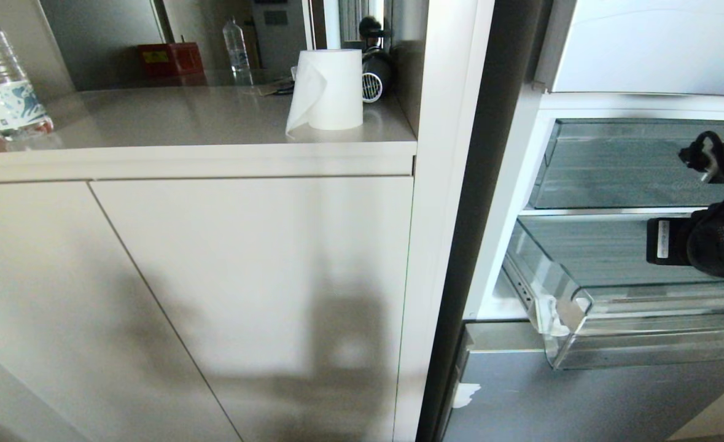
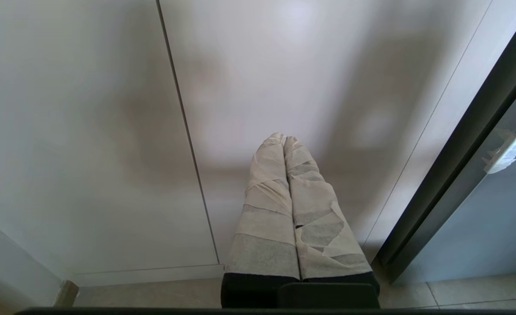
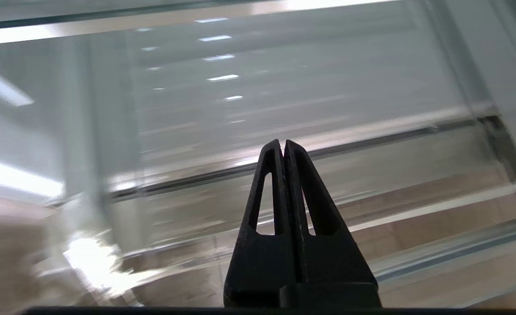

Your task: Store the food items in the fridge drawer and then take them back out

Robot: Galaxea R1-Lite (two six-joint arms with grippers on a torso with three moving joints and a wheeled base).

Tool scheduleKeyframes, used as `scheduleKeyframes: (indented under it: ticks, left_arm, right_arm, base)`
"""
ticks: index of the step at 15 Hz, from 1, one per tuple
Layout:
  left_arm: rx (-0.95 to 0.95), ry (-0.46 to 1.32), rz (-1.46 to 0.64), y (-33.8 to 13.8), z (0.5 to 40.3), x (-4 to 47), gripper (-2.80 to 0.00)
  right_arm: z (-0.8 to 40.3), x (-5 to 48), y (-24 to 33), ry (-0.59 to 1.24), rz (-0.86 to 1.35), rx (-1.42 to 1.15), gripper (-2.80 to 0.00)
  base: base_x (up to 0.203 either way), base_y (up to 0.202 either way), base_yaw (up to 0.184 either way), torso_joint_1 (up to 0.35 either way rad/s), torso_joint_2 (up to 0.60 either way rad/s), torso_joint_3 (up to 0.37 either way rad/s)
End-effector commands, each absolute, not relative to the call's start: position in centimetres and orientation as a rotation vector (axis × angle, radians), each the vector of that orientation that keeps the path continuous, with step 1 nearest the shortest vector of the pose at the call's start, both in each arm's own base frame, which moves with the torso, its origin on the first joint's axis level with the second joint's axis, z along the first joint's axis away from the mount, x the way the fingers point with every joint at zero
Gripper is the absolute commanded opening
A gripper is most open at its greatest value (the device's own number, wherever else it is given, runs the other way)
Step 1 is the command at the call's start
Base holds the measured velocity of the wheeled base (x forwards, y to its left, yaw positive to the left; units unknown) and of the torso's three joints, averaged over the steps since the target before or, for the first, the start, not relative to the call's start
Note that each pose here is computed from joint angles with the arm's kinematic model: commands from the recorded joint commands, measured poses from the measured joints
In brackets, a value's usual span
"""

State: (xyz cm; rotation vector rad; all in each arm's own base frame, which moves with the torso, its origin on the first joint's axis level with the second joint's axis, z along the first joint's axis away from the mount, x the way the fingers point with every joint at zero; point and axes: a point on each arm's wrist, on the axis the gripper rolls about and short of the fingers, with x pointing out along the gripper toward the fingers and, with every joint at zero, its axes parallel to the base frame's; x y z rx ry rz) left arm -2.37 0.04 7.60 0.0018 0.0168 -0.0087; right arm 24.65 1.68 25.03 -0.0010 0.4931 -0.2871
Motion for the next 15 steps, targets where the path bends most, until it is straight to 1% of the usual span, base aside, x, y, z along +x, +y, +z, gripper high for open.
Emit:
scheduleKeyframes:
  ticks: [1,7,10,13,15]
  left_arm:
    - [0.002,0.017,-0.009,0.0,7.6,-2.4,-2.8]
    - [0.002,0.017,-0.009,0.0,7.6,-2.4,-2.8]
    - [0.002,0.017,-0.008,0.0,7.6,-2.4,-2.8]
    - [0.002,0.017,-0.009,0.0,7.6,-2.4,-2.8]
    - [0.002,0.017,-0.009,0.0,7.6,-2.4,-2.8]
  right_arm:
    - [24.5,25.2,0.6,0.526,-0.333,0.001,-2.8]
    - [23.7,24.2,-1.4,0.638,-0.397,0.011,-2.8]
    - [24.3,22.6,-1.6,0.655,-0.41,0.012,-2.8]
    - [24.6,20.1,-1.9,0.712,-0.433,0.003,-2.8]
    - [24.1,19.2,-2.0,0.737,-0.438,-0.014,-2.8]
  base:
    - [0.0,0.0,0.0,0.0,0.0,0.0]
    - [0.0,0.0,0.0,0.0,0.0,0.0]
    - [0.0,0.0,0.0,0.0,0.0,0.0]
    - [0.0,0.0,0.0,0.0,0.0,0.0]
    - [0.0,0.0,0.0,0.0,0.0,0.0]
